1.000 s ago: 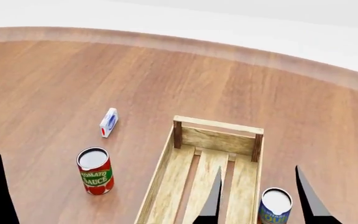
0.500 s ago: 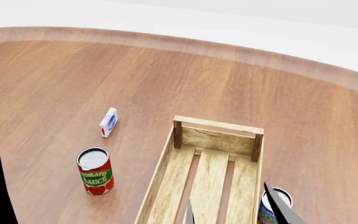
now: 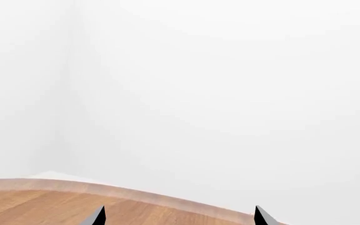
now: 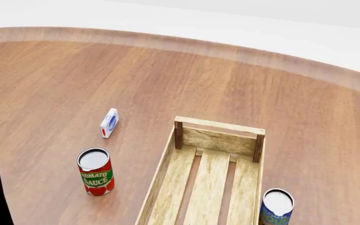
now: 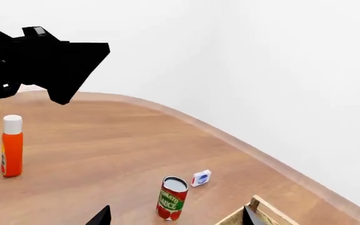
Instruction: Pick up the butter and put it in the tray.
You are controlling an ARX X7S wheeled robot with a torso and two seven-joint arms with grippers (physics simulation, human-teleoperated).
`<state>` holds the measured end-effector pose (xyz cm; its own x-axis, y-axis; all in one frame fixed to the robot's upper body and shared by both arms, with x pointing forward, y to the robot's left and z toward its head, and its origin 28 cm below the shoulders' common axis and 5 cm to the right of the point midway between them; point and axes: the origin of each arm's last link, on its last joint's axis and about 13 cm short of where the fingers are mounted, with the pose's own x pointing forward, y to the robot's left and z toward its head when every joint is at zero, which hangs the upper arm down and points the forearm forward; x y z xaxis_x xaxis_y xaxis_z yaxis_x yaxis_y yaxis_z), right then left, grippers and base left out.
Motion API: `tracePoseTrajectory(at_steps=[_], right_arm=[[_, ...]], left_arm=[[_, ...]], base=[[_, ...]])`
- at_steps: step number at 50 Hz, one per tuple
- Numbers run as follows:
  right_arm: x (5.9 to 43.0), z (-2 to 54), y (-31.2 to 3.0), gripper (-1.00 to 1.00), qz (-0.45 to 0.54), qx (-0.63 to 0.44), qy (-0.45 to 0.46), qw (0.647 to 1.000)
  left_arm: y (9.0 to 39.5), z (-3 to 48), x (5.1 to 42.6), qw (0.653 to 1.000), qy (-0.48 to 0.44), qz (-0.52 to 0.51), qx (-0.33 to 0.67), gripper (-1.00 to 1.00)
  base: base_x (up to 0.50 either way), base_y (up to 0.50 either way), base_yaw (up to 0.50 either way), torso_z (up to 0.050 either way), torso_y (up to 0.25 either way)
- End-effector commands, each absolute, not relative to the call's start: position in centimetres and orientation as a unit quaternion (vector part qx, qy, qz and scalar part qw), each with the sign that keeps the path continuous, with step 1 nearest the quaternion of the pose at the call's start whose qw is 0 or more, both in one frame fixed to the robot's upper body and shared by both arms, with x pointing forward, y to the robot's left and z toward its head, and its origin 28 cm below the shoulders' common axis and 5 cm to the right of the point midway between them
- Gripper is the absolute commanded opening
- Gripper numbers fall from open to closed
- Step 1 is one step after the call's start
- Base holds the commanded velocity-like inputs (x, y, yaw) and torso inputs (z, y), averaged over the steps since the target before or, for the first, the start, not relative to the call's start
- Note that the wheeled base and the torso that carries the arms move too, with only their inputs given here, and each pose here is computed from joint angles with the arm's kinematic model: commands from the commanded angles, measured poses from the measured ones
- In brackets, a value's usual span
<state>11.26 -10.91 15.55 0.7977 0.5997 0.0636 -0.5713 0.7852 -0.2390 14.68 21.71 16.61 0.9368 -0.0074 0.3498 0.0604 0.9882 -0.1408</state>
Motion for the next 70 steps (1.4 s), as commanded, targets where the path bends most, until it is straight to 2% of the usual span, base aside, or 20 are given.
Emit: tracePoseTrajectory(at_steps=[1, 11, 24, 47, 70], right_arm=[[10.7, 15.6, -12.9, 1.0, 0.332, -0.145, 0.021, 0.932], [10.3, 15.9, -14.5, 1.0, 0.338, -0.198, 0.095, 0.915], [9.3, 16.1, -15.5, 1.0, 0.385, -0.211, 0.16, 0.884], [9.6, 16.9, -16.3, 1.0, 0.447, -0.28, 0.263, 0.808], [11.2, 16.4, -18.2, 1.0, 0.453, -0.291, 0.333, 0.775]], left_arm=[[22.0, 16.7, 14.9, 0.981, -0.177, -0.018, -0.074, 1.0], [22.2, 16.9, 15.0, 0.981, -0.179, -0.021, -0.074, 1.0], [22.0, 16.7, 14.7, 0.981, -0.176, -0.025, -0.073, 1.0], [21.6, 16.7, 14.5, 0.982, -0.174, -0.026, -0.074, 1.0], [21.7, 16.6, 14.7, 0.982, -0.172, -0.026, -0.076, 1.0]], base=[[0.0, 0.0, 0.0, 0.0, 0.0], [0.0, 0.0, 0.0, 0.0, 0.0], [0.0, 0.0, 0.0, 0.0, 0.0], [0.0, 0.0, 0.0, 0.0, 0.0], [0.0, 0.0, 0.0, 0.0, 0.0]])
